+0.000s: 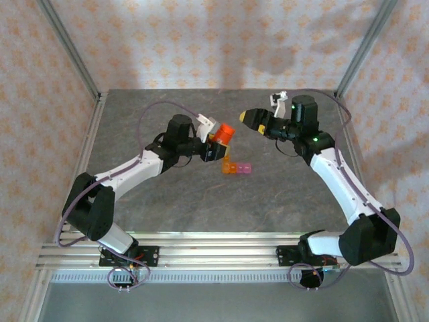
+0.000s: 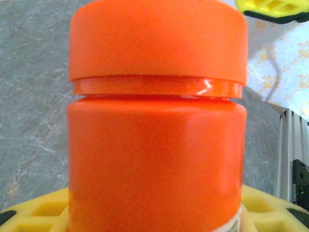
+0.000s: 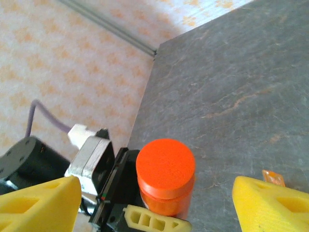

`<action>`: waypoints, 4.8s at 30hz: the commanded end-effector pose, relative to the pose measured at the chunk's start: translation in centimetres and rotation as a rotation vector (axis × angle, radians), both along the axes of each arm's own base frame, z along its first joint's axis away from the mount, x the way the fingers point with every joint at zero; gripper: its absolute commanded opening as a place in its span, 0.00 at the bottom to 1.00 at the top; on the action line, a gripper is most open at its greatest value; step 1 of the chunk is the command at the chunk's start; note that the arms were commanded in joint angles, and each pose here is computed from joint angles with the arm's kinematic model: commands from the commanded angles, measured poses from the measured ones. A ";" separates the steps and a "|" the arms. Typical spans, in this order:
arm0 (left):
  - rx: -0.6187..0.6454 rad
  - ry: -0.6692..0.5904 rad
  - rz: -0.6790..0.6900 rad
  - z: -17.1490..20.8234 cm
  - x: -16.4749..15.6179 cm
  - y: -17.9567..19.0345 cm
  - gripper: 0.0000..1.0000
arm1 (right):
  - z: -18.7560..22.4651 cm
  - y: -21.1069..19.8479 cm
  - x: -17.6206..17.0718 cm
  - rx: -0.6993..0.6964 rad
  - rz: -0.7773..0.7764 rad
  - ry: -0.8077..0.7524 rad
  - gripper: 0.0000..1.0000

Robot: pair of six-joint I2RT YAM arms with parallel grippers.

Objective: Sort the pills into containers

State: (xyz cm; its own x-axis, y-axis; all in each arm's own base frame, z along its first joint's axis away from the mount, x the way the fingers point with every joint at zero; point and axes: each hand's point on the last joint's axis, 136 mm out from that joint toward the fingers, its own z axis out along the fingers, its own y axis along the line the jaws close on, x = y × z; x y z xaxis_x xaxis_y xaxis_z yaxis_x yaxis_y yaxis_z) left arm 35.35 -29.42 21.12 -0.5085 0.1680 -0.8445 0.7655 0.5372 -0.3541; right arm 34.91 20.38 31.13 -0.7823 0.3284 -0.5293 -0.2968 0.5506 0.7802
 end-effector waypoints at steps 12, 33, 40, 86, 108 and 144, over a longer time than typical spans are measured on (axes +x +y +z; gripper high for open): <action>0.076 -0.062 -0.049 1.6 0.0 -0.2 0.00 | -2.9 2.0 1.4 0.055 -0.129 0.196 0.81; 0.068 -0.047 -0.072 1.3 -0.2 -1.1 0.00 | -3.0 6.5 1.3 0.054 -0.024 0.194 0.66; 0.031 -0.055 -0.058 2.1 -0.1 -1.2 0.00 | -3.7 6.5 0.8 0.040 -0.005 0.184 0.37; 0.143 -0.112 -0.036 1.8 -0.1 -0.7 0.00 | -3.5 4.8 1.4 0.104 -0.118 0.235 0.75; 0.079 -0.108 -0.045 3.0 -0.2 -1.1 0.00 | -5.1 5.8 0.2 0.013 -0.007 0.155 0.36; 0.236 -0.180 0.013 1.2 0.2 -0.3 0.00 | -4.9 3.1 0.9 0.120 -0.166 0.270 0.80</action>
State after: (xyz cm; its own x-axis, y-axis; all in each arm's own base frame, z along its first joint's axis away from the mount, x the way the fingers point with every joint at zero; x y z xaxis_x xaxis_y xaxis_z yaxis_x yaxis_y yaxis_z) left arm 35.01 -29.80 19.82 -0.4213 0.3678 -0.8290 0.7923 0.5941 -0.1390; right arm 35.35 23.16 26.47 -0.8284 0.4922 -0.2675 0.0008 0.4786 0.8781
